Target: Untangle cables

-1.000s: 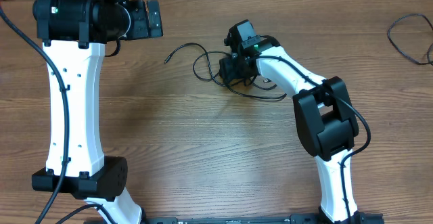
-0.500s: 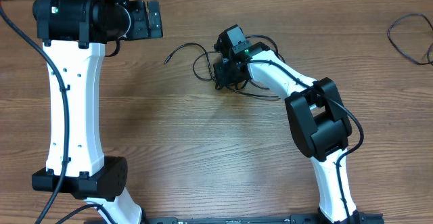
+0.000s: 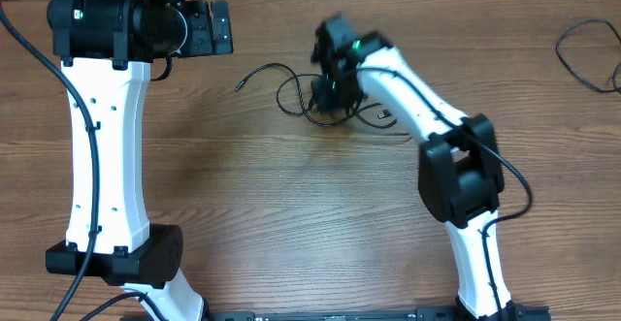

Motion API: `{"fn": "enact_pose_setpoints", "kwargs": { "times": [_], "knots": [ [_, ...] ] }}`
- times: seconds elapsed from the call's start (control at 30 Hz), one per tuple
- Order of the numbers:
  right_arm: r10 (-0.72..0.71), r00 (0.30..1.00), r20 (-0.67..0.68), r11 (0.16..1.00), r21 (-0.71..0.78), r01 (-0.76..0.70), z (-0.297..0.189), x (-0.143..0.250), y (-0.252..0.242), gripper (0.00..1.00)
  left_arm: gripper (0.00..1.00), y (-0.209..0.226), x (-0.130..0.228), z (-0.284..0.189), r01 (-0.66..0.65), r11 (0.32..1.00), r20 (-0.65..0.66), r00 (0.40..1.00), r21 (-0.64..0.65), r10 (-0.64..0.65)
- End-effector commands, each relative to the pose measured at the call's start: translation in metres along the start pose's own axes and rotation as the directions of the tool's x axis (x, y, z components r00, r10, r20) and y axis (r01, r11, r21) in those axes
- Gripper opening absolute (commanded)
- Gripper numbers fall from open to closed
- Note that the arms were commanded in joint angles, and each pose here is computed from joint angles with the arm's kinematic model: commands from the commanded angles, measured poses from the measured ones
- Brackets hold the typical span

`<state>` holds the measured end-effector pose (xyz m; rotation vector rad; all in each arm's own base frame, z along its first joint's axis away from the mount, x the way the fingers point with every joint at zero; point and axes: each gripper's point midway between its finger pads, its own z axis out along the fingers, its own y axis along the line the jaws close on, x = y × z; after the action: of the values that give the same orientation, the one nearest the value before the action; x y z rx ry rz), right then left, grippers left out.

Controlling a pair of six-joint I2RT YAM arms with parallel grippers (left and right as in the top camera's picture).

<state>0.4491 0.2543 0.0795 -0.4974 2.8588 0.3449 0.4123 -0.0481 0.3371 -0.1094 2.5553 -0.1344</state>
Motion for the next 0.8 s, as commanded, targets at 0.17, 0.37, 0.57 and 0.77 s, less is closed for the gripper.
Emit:
{"fn": "enact_pose_setpoints", "kwargs": {
  "times": [0.17,0.37,0.57,0.77],
  "knots": [
    [-0.032,0.740,0.672,0.985,0.146,-0.090,-0.331,-0.076,-0.029,0.04,1.00,-0.001,-0.002,0.004,-0.027,1.000,0.003,1.000,-0.010,0.027],
    [-0.077,0.382,0.921,0.965,0.165,-0.205,-0.511,-0.042,-0.055,0.04,1.00,-0.002,-0.007,0.004,-0.027,1.000,0.023,0.999,-0.006,0.027],
    [-0.129,0.166,0.978,0.911,0.183,-0.371,-0.604,0.004,-0.105,0.04,1.00,-0.002,-0.007,0.009,-0.027,1.000,0.013,1.000,-0.007,0.027],
    [-0.155,0.150,0.976,0.801,0.213,-0.559,-0.630,0.040,-0.176,0.04,1.00,-0.002,-0.006,0.014,-0.027,1.000,0.002,1.000,-0.010,0.027]
  ]
}}
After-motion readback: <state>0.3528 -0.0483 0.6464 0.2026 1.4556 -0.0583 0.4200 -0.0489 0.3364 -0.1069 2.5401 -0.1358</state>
